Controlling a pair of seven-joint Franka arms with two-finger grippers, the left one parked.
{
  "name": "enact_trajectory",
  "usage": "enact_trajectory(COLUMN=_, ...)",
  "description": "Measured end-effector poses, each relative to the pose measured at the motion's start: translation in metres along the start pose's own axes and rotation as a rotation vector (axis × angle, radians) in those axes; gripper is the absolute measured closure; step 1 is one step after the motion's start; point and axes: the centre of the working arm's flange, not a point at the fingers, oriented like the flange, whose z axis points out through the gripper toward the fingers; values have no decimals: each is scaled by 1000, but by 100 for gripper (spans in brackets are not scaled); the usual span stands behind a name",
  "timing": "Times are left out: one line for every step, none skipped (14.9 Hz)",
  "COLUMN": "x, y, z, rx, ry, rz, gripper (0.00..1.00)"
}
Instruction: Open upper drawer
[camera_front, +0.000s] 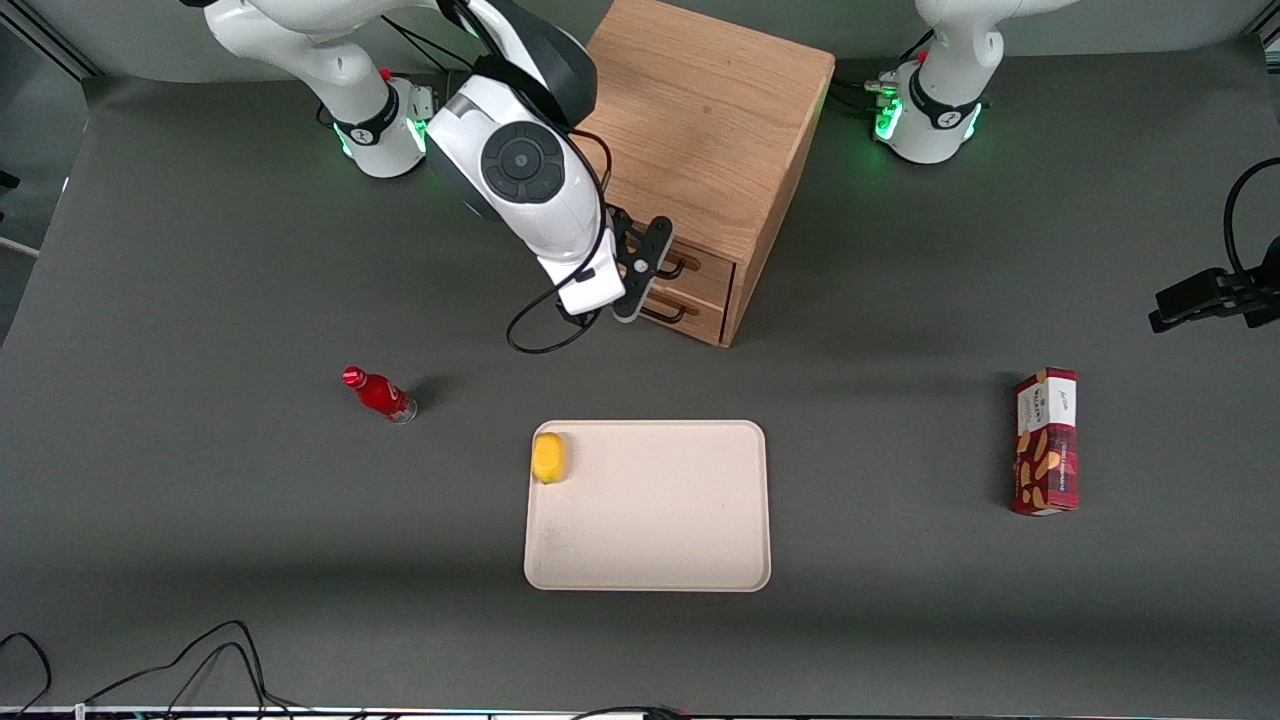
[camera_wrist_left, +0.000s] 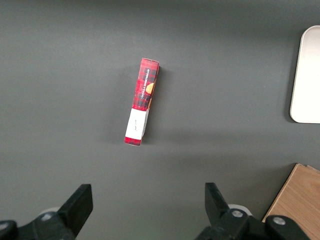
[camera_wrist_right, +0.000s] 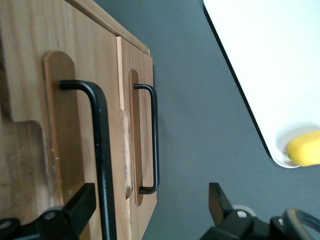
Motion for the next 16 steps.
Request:
enact_trajectory(x=0, y=0, z=3, rx=-1, ry=-1, rz=0, gripper=0)
enact_trajectory(x=0, y=1, z=5, rx=-1, ry=-3, rz=-1, gripper=0)
enact_trajectory(x=0, y=1, z=6, rx=0, ry=-5, rz=0, gripper=0)
enact_trajectory(x=0, y=1, z=7, rx=1, ry=-6, rz=0, gripper=0)
enact_trajectory(x=0, y=2, z=8, rx=2, ry=-7, rz=0, gripper=0)
enact_trajectory(x=0, y=2, z=9, rx=3, ry=-9, rz=0, gripper=0)
enact_trajectory(x=0, y=2, z=11, rx=4, ry=-11, rz=1, gripper=0)
enact_trajectory(x=0, y=3, z=13, rx=6, ry=-13, rz=1, gripper=0)
enact_trajectory(x=0, y=3, z=14, rx=7, ry=-14, rz=2, gripper=0)
enact_trajectory(x=0, y=4, z=16, rx=8, ry=-15, rz=2, gripper=0)
enact_trajectory(x=0, y=4, z=18, rx=10, ry=-15, rz=3, gripper=0)
enact_trajectory(x=0, y=5, z=20, rx=10, ry=-14, rz=4, gripper=0)
enact_trajectory(x=1, y=7, z=22, rx=12, ry=-14, rz=6, gripper=0)
enact_trajectory(x=1, y=8, z=24, rx=14, ry=-15, rz=8, gripper=0)
enact_trajectory(x=1, y=11, z=27, rx=18, ry=-17, rz=11, gripper=0)
enact_trajectory(x=1, y=14, z=30, rx=20, ry=-18, rz=15, gripper=0)
